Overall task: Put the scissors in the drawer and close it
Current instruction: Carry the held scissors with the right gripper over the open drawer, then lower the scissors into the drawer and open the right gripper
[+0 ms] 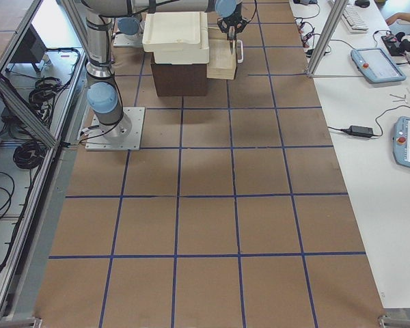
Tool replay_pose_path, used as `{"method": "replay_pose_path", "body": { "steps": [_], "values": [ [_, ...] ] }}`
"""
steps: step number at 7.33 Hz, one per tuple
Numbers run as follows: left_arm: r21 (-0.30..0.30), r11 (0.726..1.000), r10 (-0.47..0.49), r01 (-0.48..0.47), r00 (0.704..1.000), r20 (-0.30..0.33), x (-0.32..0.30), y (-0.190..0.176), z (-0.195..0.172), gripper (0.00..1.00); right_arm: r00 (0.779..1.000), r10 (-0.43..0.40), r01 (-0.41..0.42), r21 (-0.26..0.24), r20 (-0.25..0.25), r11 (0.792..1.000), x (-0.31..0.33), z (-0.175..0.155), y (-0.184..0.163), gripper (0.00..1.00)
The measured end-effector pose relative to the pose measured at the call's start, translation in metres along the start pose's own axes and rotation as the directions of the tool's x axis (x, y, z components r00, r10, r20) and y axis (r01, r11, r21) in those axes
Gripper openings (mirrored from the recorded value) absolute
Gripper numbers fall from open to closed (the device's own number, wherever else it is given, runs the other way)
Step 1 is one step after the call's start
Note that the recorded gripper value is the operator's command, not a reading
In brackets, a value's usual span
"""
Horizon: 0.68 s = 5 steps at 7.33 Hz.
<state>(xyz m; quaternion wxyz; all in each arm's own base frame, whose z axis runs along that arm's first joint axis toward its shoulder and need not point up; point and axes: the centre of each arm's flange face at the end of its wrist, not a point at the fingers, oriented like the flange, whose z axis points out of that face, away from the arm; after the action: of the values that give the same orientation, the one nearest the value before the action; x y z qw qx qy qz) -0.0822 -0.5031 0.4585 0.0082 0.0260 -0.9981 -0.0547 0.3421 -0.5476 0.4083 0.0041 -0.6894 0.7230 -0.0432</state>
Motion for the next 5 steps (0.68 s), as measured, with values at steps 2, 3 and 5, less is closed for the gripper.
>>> {"method": "replay_pose_path", "body": {
  "steps": [2, 3, 5],
  "values": [
    [0.002, 1.0, 0.007, -0.007, 1.0, 0.0, 0.0, 0.0, -0.001, 1.0, 0.999, -0.046, 0.046, -0.006, 0.016, 0.999, 0.002, 0.013, -0.01, 0.08],
    [0.003, 1.0, 0.009, -0.009, 1.0, 0.0, 0.0, 0.0, -0.001, 1.0, 0.998, -0.059, 0.06, -0.008, 0.025, 0.998, 0.0, 0.02, -0.016, 0.08],
    [0.005, 1.0, 0.01, -0.01, 1.0, -0.003, 0.0, 0.0, -0.001, 1.0, 0.998, -0.049, 0.049, -0.015, 0.046, 0.999, -0.007, 0.034, -0.029, 0.08]
  ]
}}
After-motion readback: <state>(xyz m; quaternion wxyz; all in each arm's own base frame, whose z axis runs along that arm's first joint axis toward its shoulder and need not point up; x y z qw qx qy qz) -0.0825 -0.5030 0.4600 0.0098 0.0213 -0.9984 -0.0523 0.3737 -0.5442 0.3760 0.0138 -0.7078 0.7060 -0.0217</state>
